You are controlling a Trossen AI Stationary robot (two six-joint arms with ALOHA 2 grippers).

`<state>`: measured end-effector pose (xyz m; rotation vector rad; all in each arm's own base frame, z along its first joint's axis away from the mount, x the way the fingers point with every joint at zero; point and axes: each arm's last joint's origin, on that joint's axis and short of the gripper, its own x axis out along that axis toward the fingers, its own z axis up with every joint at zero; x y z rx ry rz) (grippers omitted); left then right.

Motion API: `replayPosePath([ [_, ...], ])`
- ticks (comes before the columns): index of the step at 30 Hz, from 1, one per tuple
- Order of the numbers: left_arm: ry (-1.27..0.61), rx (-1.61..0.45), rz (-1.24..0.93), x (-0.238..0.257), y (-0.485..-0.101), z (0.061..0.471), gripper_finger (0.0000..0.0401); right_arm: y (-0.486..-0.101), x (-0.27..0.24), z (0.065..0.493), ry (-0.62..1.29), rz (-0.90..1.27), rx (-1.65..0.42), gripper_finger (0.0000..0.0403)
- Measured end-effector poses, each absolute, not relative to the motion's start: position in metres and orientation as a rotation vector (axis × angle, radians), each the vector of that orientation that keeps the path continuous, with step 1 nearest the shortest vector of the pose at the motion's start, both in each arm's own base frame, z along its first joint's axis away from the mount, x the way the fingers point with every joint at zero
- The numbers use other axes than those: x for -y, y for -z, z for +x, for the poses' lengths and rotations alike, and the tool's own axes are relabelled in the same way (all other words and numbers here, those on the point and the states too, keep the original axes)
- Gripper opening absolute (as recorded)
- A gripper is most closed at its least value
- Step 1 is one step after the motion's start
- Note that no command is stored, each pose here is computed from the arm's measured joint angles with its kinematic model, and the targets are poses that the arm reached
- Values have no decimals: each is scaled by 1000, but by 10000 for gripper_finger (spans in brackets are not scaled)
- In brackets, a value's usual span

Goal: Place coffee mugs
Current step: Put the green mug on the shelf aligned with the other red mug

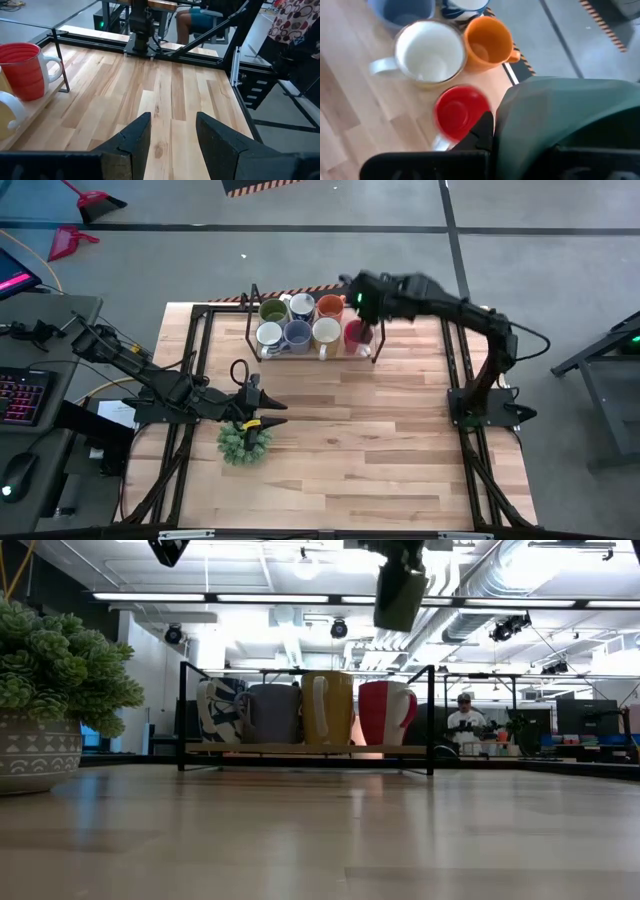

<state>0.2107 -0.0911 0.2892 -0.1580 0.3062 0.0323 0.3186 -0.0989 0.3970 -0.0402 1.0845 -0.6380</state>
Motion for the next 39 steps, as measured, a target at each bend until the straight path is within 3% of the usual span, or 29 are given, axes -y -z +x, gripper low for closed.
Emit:
replayPosePath([
  [10, -37, -283, -149, 91, -291, 211, 145, -397, 211, 294, 588, -27, -939, 5],
  [15, -32, -240, -173, 92, -296, 213, 145, -376, 243, 300, 532, -64, -962, 5],
  [23, -30, -206, -208, 92, -299, 213, 145, -329, 266, 319, 420, -118, -1110, 5],
  [39, -54, -195, -209, 91, -300, 214, 145, -298, 269, 325, 250, -109, -1227, 5],
])
